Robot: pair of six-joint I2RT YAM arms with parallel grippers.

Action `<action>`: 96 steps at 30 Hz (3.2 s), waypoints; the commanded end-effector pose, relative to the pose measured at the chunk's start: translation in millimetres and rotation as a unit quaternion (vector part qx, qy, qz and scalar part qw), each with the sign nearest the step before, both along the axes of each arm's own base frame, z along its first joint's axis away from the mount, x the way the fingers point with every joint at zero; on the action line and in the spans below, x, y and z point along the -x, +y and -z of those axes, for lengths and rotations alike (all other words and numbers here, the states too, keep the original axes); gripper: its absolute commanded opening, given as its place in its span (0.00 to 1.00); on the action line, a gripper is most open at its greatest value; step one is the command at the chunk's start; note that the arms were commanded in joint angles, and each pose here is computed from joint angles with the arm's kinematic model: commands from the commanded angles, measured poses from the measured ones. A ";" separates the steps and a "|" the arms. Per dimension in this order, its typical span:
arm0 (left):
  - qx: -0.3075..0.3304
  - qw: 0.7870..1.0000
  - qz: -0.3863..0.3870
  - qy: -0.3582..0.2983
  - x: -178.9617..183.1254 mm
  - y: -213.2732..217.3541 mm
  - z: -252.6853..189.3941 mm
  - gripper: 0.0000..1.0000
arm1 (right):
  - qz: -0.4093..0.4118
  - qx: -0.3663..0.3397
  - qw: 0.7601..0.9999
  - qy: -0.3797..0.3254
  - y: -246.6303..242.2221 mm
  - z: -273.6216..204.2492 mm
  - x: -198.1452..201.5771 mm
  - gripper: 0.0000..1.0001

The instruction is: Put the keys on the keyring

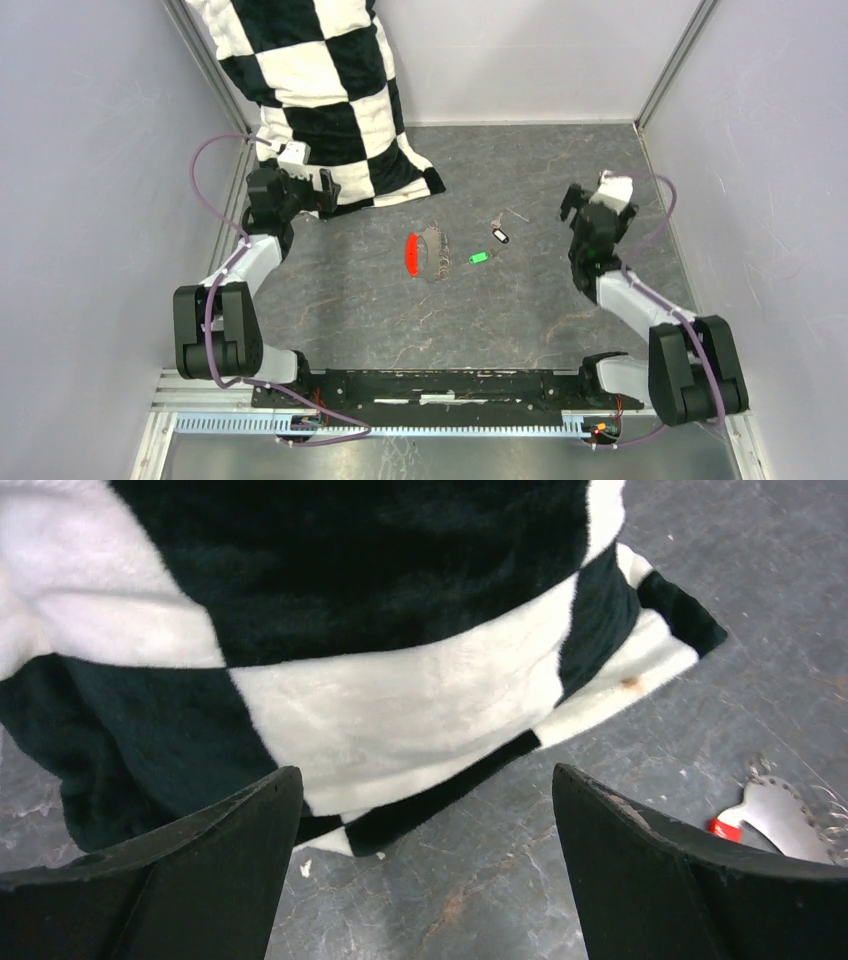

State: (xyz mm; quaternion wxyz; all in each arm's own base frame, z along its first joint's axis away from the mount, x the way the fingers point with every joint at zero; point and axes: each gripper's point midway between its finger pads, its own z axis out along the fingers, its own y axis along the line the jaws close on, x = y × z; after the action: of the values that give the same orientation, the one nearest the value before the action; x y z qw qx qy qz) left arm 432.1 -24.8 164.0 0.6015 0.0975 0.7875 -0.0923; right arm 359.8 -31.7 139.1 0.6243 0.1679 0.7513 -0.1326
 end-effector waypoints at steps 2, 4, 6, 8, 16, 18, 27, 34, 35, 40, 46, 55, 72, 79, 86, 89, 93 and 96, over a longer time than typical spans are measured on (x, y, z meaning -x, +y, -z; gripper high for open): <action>-0.005 0.987 0.082 0.140 32.1 -21.6 30.9 1.00 | -0.154 -0.053 0.981 0.101 65.3 15.8 -34.2 0.98; 0.001 0.984 0.100 0.147 36.0 -27.6 27.9 1.00 | -0.229 -0.041 0.968 0.095 100.6 10.2 -44.7 0.98; 0.004 0.982 0.113 0.151 39.0 -31.7 25.5 1.00 | -0.265 -0.022 0.960 0.093 130.7 6.5 -52.3 0.98; 0.006 0.980 0.118 0.157 40.6 -33.5 25.5 1.00 | -0.294 -0.012 0.948 0.117 158.4 10.3 -62.9 0.98; 0.004 0.977 0.107 0.187 43.0 -30.6 36.5 1.00 | -0.426 0.022 0.893 0.145 289.9 29.1 -72.6 0.98; 0.001 0.976 0.102 0.190 45.6 -28.9 37.3 1.00 | -0.440 0.027 0.884 0.154 313.8 36.9 -74.9 0.98; -0.014 0.976 0.102 0.190 58.5 -26.6 35.7 1.00 | -0.465 0.047 0.863 0.190 367.5 72.2 -66.3 0.79; -0.022 0.977 0.101 0.187 62.4 -24.9 35.3 0.99 | -0.447 0.065 0.869 0.201 368.7 89.0 -62.3 0.66; -0.022 0.977 0.101 0.187 62.9 -25.0 35.4 0.99 | -0.446 0.067 0.869 0.203 370.0 91.2 -62.8 0.64; -0.024 0.978 0.101 0.183 62.9 -24.4 32.2 0.98 | -0.437 0.070 0.871 0.212 370.5 101.0 -66.1 0.60; -0.028 0.977 0.102 0.186 64.7 -23.8 33.7 0.95 | -0.431 0.070 0.874 0.212 372.8 106.0 -70.8 0.49; -0.029 0.977 0.106 0.184 66.3 -24.9 30.9 0.91 | -0.438 0.049 0.872 0.212 375.9 105.5 -66.4 0.20; -0.007 0.975 0.126 0.185 72.6 -34.7 27.5 0.86 | -0.517 -0.005 0.845 0.135 395.8 35.5 -46.4 0.00; -0.005 0.974 0.130 0.188 72.7 -36.1 29.4 0.86 | -0.433 0.005 0.886 0.165 352.6 54.8 -48.2 0.74; -0.007 0.974 0.131 0.188 73.5 -36.0 29.3 0.86 | -0.464 -0.052 0.860 0.206 355.3 88.6 -52.2 0.67; -0.011 0.973 0.132 0.188 74.0 -35.4 29.1 0.85 | -0.481 -0.063 0.848 0.211 359.2 92.5 -51.5 0.62; -0.011 0.973 0.132 0.189 73.7 -35.4 29.2 0.85 | -0.497 -0.063 0.834 0.230 362.5 103.8 -46.8 0.59; -0.006 0.973 0.136 0.188 73.4 -37.3 28.3 0.84 | -0.498 -0.068 0.830 0.240 360.3 113.6 -44.3 0.50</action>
State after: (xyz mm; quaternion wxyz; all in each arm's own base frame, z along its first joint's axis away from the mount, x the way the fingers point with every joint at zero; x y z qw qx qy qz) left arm 360.1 -57.1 127.8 0.4120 0.1627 0.8784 -0.1793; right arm 405.9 314.6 25.8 0.4029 -0.2146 0.8710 0.1816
